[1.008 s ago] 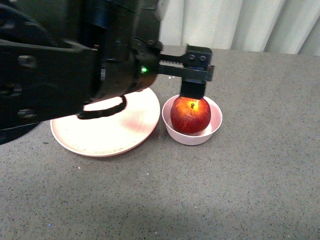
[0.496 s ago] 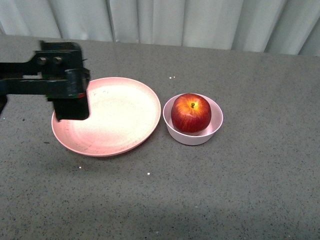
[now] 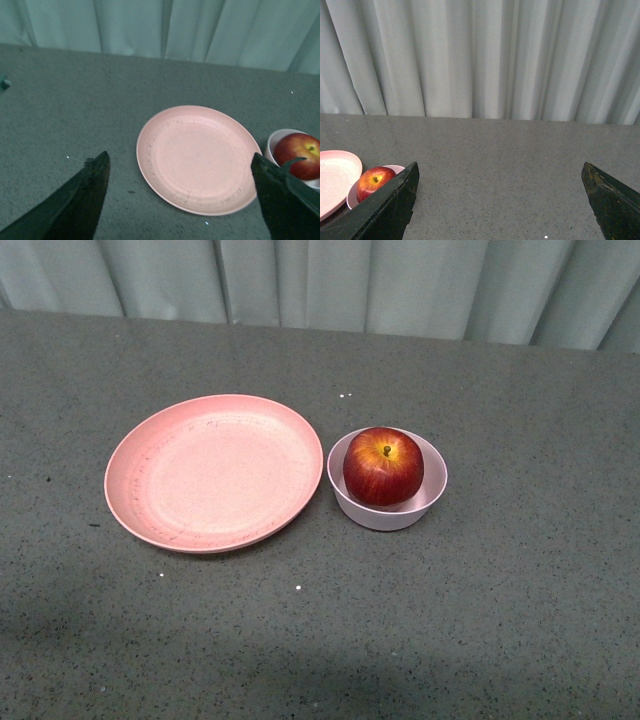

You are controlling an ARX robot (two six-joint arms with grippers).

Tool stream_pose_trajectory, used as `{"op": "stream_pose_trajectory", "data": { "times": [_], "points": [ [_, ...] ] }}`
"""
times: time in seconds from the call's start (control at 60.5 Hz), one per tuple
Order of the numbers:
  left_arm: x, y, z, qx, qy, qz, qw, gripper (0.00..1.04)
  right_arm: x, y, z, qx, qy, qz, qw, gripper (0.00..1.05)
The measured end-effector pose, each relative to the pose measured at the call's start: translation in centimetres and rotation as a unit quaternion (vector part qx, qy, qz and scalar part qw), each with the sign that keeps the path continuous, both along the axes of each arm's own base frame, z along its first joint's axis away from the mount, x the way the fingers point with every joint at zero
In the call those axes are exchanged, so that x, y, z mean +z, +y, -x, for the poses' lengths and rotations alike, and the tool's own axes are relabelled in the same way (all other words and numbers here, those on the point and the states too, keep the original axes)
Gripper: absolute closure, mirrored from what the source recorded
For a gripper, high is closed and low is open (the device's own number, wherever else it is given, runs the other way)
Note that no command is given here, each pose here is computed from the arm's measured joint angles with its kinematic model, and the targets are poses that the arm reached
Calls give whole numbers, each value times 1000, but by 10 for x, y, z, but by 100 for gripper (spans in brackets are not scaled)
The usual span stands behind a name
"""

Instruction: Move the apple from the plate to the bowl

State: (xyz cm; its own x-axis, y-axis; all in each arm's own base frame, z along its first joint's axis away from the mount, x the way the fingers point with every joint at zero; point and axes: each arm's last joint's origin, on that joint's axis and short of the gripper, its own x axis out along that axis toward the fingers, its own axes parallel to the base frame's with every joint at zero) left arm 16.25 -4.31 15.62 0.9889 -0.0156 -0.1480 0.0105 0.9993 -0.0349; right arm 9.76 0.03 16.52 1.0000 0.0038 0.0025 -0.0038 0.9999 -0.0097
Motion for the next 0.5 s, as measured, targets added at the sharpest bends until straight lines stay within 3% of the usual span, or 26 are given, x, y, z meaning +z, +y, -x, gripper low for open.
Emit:
{"op": "stream_pose_trajectory", "data": {
  "times": [0.116,0.397,0.496],
  "points": [
    [7,12,10,2,-69,-3,998,49,0,0,0,-1,0,0,1000,9],
    [12,27,25,4,-77,-11,997,99,0,0,0,0,0,0,1000,9],
    [14,30,29,4,-81,-12,997,101,0,0,0,0,0,0,1000,9]
  ]
}}
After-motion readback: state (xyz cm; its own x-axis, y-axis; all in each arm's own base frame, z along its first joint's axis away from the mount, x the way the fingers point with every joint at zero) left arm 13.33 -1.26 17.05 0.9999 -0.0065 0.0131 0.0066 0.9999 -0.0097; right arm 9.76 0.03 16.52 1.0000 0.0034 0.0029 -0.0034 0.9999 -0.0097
